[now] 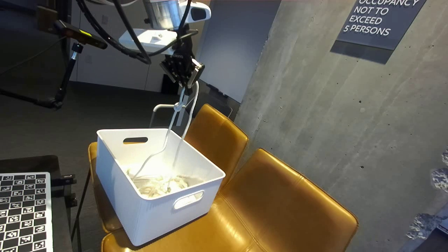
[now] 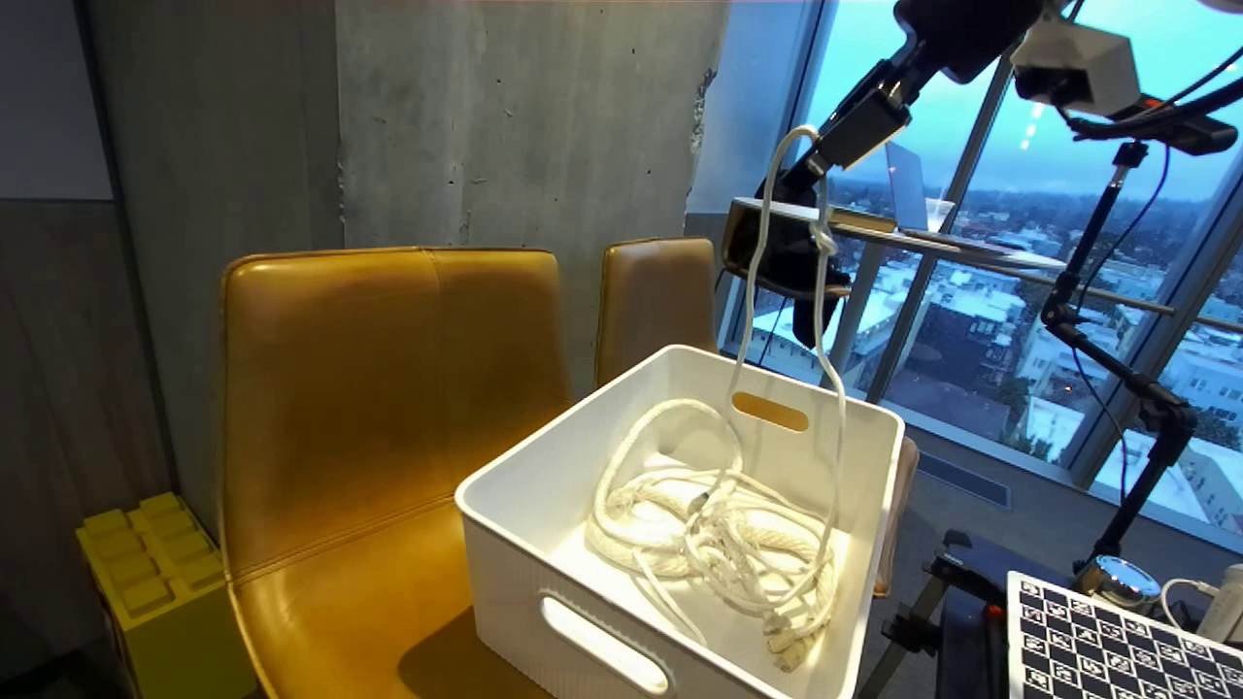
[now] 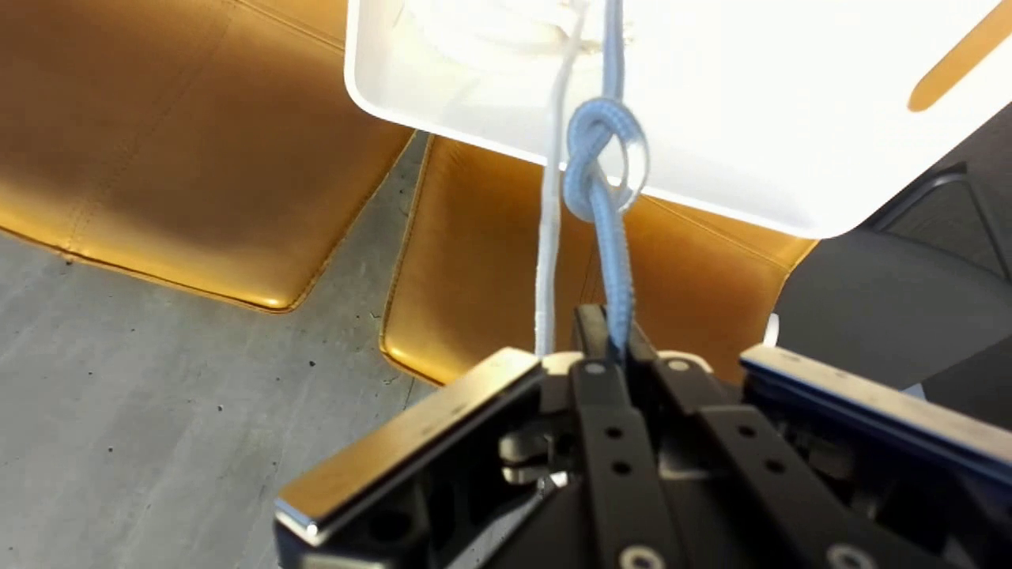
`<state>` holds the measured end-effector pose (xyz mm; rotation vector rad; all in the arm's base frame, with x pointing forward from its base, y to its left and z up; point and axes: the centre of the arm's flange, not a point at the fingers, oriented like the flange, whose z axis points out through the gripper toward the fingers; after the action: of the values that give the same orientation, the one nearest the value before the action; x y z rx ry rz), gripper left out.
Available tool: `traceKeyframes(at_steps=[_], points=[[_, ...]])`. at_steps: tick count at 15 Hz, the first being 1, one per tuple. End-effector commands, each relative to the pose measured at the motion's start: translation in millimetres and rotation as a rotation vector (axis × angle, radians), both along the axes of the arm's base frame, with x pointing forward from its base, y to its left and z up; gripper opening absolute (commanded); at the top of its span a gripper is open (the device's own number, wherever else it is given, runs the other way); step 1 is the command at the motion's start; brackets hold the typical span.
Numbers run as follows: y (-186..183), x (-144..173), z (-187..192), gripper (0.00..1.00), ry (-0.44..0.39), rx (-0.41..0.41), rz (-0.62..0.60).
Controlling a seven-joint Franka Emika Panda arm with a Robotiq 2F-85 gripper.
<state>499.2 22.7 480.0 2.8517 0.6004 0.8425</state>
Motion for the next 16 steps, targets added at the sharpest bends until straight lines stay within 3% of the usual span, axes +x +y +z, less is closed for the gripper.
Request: traceKeyframes(at_steps=[1, 2, 3, 4, 11, 14, 16], points=[[-7, 14, -2, 0.01, 0.009, 0.021, 0.018], [-7, 15, -4, 0.01, 0.014, 0.023, 0.018], [-7, 15, -7, 0.29, 0.018, 0.021, 0.011], [-7, 15, -9, 0.29, 0.027, 0.02, 0.016], [1, 11, -19, 0.78, 0.051, 0.011, 0.037], [3, 12, -24, 0.99, 0.123, 0.014, 0.001], [3, 9, -28, 1.0, 0.209, 0.017, -0.031]])
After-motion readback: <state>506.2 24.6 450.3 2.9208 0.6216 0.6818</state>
